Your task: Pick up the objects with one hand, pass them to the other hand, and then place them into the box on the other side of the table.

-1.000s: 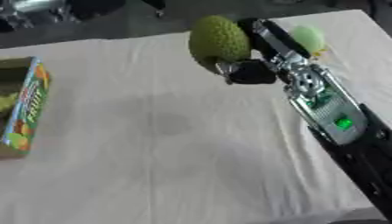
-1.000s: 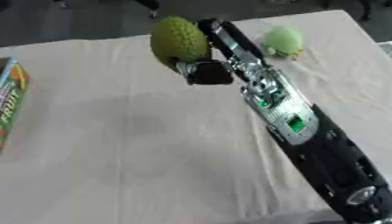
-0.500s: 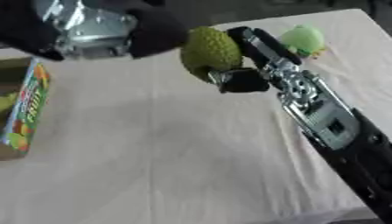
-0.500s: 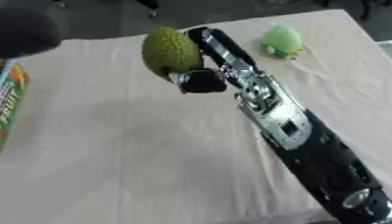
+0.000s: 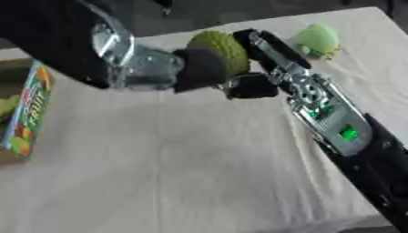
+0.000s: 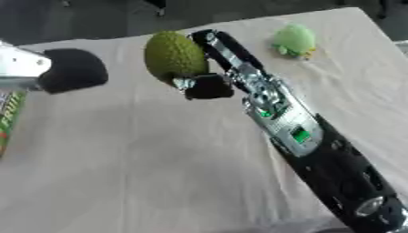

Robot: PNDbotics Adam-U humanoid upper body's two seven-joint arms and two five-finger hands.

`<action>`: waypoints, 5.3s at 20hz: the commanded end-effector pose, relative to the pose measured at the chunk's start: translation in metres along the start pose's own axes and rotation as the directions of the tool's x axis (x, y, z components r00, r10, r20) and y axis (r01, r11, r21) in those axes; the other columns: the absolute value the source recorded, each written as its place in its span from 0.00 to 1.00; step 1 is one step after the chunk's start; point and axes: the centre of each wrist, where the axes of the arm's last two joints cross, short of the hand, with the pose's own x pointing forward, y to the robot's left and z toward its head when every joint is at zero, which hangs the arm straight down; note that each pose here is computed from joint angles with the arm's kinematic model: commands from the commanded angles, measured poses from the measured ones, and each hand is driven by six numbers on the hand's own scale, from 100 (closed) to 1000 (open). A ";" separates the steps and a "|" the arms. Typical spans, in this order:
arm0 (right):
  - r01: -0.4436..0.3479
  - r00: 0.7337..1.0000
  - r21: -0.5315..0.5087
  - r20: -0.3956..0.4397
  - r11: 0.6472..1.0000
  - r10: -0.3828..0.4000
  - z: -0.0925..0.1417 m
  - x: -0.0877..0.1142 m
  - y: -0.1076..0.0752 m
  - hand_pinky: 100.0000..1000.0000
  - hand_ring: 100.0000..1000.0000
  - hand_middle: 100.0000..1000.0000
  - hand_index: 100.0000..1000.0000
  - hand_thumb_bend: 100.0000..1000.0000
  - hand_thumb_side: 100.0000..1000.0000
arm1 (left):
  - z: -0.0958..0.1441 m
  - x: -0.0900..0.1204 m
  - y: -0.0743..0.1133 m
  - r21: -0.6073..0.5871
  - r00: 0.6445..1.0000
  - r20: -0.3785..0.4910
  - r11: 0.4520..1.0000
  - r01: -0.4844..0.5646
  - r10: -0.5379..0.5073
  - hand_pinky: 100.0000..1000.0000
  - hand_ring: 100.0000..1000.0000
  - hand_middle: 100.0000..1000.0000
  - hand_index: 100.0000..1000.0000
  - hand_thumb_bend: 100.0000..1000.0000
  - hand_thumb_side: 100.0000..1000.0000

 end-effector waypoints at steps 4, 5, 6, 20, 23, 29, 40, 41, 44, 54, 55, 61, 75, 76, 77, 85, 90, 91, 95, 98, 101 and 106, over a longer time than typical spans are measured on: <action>-0.011 0.999 0.012 0.039 1.000 0.011 -0.001 0.009 -0.002 0.70 0.51 0.27 0.45 0.00 0.00 | -0.003 0.005 0.002 -0.059 0.990 -0.094 0.993 0.100 -0.105 0.73 0.78 0.76 0.83 0.45 0.40; -0.010 0.999 0.014 0.039 1.000 0.009 -0.001 0.009 -0.002 0.70 0.51 0.27 0.45 0.00 0.00 | -0.003 0.004 0.002 -0.074 0.988 -0.112 0.992 0.099 -0.106 0.73 0.79 0.77 0.84 0.45 0.48; -0.009 0.999 0.016 0.040 1.000 0.008 -0.001 0.009 -0.002 0.70 0.51 0.27 0.45 0.00 0.00 | -0.004 0.002 0.001 -0.087 0.986 -0.129 0.992 0.093 -0.104 0.73 0.79 0.77 0.84 0.45 0.50; -0.021 0.997 0.038 0.079 0.999 0.018 0.012 0.027 -0.006 0.69 0.50 0.26 0.45 0.00 0.00 | -0.021 -0.037 -0.007 -0.096 0.955 -0.294 0.995 -0.001 -0.027 0.71 0.77 0.74 0.81 0.37 0.53; -0.032 0.996 0.053 0.090 0.998 0.027 0.013 0.030 -0.004 0.69 0.50 0.26 0.45 0.00 0.00 | -0.027 -0.043 -0.010 -0.147 0.952 -0.305 0.989 -0.010 -0.036 0.71 0.77 0.74 0.81 0.37 0.52; -0.033 0.994 0.064 0.109 0.997 0.026 0.015 0.036 -0.002 0.69 0.50 0.26 0.44 0.00 0.00 | -0.032 -0.059 -0.014 -0.186 0.938 -0.346 0.981 -0.054 -0.014 0.71 0.77 0.73 0.79 0.33 0.45; -0.017 0.988 0.086 0.153 0.996 0.004 0.014 0.042 -0.002 0.69 0.50 0.26 0.44 0.00 0.00 | -0.036 -0.080 -0.028 -0.278 0.953 -0.303 0.958 -0.071 -0.018 0.74 0.80 0.78 0.83 0.41 0.34; -0.018 0.988 0.089 0.156 0.996 0.004 0.013 0.042 -0.002 0.69 0.50 0.26 0.44 0.00 0.00 | -0.036 -0.081 -0.028 -0.281 0.954 -0.299 0.958 -0.064 -0.024 0.74 0.80 0.78 0.83 0.44 0.34; -0.020 0.987 0.096 0.161 0.995 0.005 0.013 0.043 -0.001 0.69 0.50 0.26 0.44 0.00 0.00 | -0.035 -0.079 -0.027 -0.281 0.958 -0.282 0.959 -0.031 -0.052 0.74 0.80 0.77 0.83 0.48 0.30; -0.023 0.987 0.098 0.162 0.995 0.007 0.013 0.044 -0.001 0.68 0.49 0.26 0.44 0.00 0.00 | -0.030 -0.074 -0.025 -0.213 0.950 -0.293 0.976 0.049 -0.112 0.74 0.79 0.75 0.83 0.57 0.25; -0.023 0.987 0.097 0.162 0.995 0.007 0.013 0.044 -0.001 0.68 0.49 0.26 0.44 0.00 0.00 | -0.030 -0.073 -0.026 -0.204 0.948 -0.297 0.977 0.055 -0.116 0.74 0.79 0.75 0.83 0.57 0.25; -0.023 0.987 0.100 0.161 0.995 0.007 0.013 0.044 0.000 0.68 0.49 0.27 0.44 0.00 0.00 | -0.030 -0.066 -0.025 -0.160 0.938 -0.314 0.982 0.103 -0.149 0.73 0.78 0.75 0.83 0.61 0.26; -0.044 0.983 0.100 0.183 0.994 0.026 0.013 0.044 0.001 0.68 0.50 0.28 0.44 0.00 0.00 | -0.033 -0.060 -0.029 -0.130 0.925 -0.336 0.982 0.141 -0.177 0.71 0.76 0.72 0.81 0.43 0.11; -0.047 0.982 0.100 0.186 0.994 0.028 0.013 0.044 0.001 0.68 0.50 0.28 0.44 0.00 0.00 | -0.033 -0.060 -0.029 -0.130 0.925 -0.336 0.981 0.141 -0.177 0.71 0.76 0.72 0.81 0.43 0.11; -0.050 0.982 0.101 0.188 0.994 0.030 0.013 0.044 0.002 0.68 0.50 0.28 0.44 0.00 0.00 | -0.033 -0.059 -0.029 -0.131 0.925 -0.335 0.981 0.142 -0.179 0.71 0.76 0.72 0.79 0.42 0.08; -0.052 0.979 0.099 0.202 0.994 0.031 0.012 0.045 0.002 0.68 0.50 0.28 0.44 0.00 0.00 | -0.036 -0.062 -0.033 -0.147 0.929 -0.335 0.982 0.116 -0.160 0.71 0.76 0.72 0.78 0.43 0.14; -0.053 0.978 0.100 0.206 0.994 0.031 0.012 0.046 0.002 0.68 0.50 0.28 0.44 0.00 0.00 | -0.040 -0.068 -0.036 -0.196 0.932 -0.333 0.977 0.079 -0.142 0.71 0.77 0.73 0.80 0.45 0.19; -0.053 0.978 0.100 0.206 0.994 0.032 0.012 0.046 0.002 0.68 0.50 0.28 0.44 0.00 0.00 | -0.040 -0.069 -0.036 -0.201 0.932 -0.334 0.977 0.073 -0.139 0.71 0.77 0.73 0.81 0.45 0.20; -0.053 0.978 0.099 0.206 0.994 0.032 0.012 0.046 0.002 0.68 0.50 0.28 0.44 0.00 0.00 | -0.042 -0.073 -0.038 -0.209 0.930 -0.342 0.976 0.062 -0.132 0.71 0.77 0.73 0.80 0.44 0.20; -0.052 0.978 0.099 0.205 0.994 0.031 0.012 0.045 0.002 0.68 0.50 0.28 0.44 0.00 0.00 | -0.044 -0.075 -0.040 -0.213 0.929 -0.346 0.975 0.059 -0.132 0.70 0.76 0.71 0.78 0.41 0.19; -0.053 0.979 0.098 0.203 0.994 0.032 0.012 0.045 0.002 0.68 0.50 0.28 0.44 0.00 0.00 | -0.045 -0.076 -0.041 -0.201 0.931 -0.345 0.978 0.054 -0.123 0.67 0.72 0.64 0.71 0.30 0.19; -0.052 0.980 0.099 0.198 0.994 0.032 0.013 0.044 0.002 0.68 0.50 0.28 0.44 0.00 0.00 | -0.045 -0.077 -0.042 -0.162 0.936 -0.339 0.986 0.038 -0.091 0.61 0.64 0.54 0.63 0.16 0.17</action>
